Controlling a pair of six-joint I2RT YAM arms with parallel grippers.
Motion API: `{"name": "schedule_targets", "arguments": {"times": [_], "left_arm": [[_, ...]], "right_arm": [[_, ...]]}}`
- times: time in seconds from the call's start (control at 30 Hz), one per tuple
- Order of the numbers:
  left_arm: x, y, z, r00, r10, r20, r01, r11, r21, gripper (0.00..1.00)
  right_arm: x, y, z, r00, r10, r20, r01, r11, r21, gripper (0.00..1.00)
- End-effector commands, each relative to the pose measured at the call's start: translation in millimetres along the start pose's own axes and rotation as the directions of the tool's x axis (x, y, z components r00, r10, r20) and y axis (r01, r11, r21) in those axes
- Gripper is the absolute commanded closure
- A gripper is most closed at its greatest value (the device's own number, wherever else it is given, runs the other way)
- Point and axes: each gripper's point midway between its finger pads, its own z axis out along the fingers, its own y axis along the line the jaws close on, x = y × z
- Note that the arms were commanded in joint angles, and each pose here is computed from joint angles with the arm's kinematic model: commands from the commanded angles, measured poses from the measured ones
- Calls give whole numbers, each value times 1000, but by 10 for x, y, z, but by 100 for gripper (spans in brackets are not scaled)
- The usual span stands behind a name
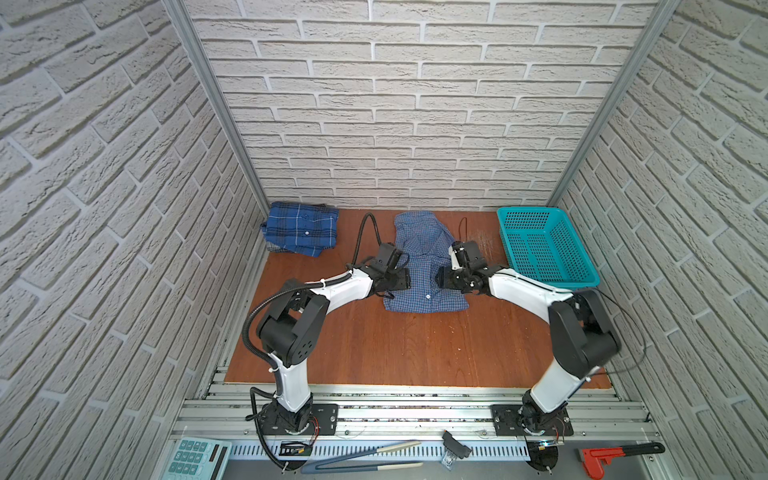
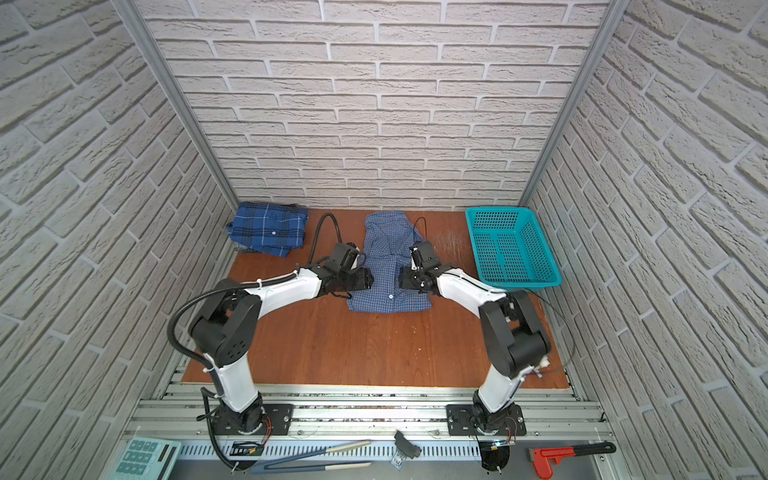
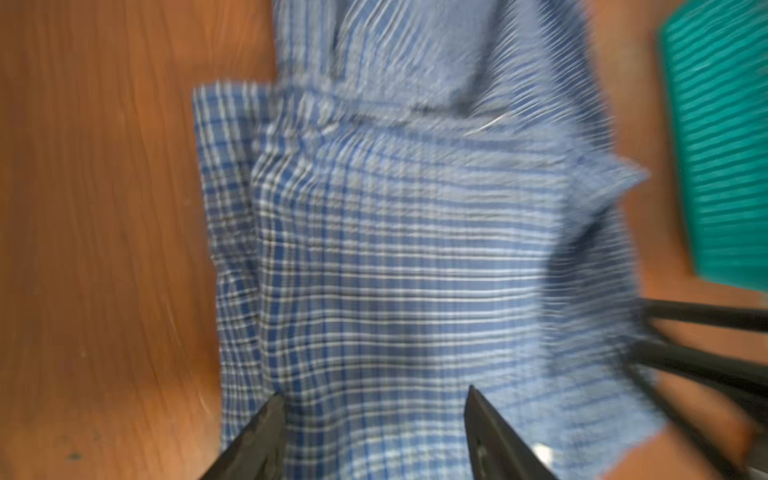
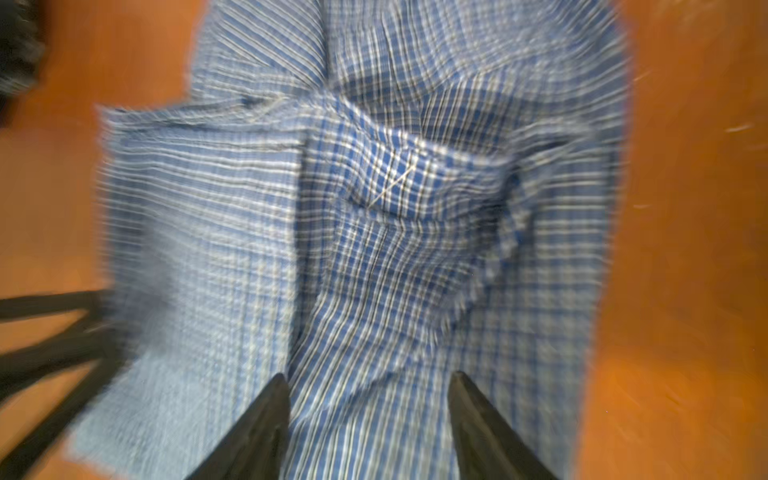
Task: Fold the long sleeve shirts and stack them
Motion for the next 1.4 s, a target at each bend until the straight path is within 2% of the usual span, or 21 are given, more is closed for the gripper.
{"name": "schedule_targets", "arguments": {"times": [0.0,0.07,0.2,0.37,0.63,0.83,1.0,1.1,1.17,1.23,1.33,1.37], "left_arm": [[88,-12,73,1000,15,9,-15,1000,-8,33],[213,-2,104,1000,16,-10,-16,1000,-19,35],[475,5,74,999,14,-31,-15,999,-29,39],[718,65,-45,999,8,-46,-10,999,-44,41],[1141,-11,-401,999,10,-42,-10,1000,-5,43],[1316,-110,-770,1000,-19,-12,20,999,47,41],[1062,22,-1049,998,-1,56,2,1000,-22,35],[917,130,-1101,998,-4,70,7,999,-44,31],[861,167,-1134,997,8,79,-3,998,-59,29],[895,215,-1136,998,-2,70,6,998,-62,27],[1080,197,-1092,998,-34,50,34,999,-8,24],[1143,184,-1078,998,-42,47,42,999,12,23]], "right_arm": [[54,-76,-244,997,14,79,-14,1000,1,29],[205,-107,-174,998,4,67,-3,1000,-22,29],[532,-160,114,999,-1,-43,0,1000,-28,41],[880,-240,182,995,15,-100,-16,1000,-5,48],[1515,-153,-78,989,14,-144,-16,1000,-16,50],[1745,-96,-453,990,5,-142,-9,1000,-30,50],[1393,-153,-800,1000,10,1,-10,1000,11,42],[1158,-156,-859,998,-16,65,13,999,50,35],[1103,-132,-825,998,-24,50,21,998,60,31],[1165,-239,-737,1000,-12,15,10,993,120,27],[1363,-459,-633,999,17,-43,-8,980,198,20],[1436,-472,-597,998,21,-60,-10,983,185,18]]}}
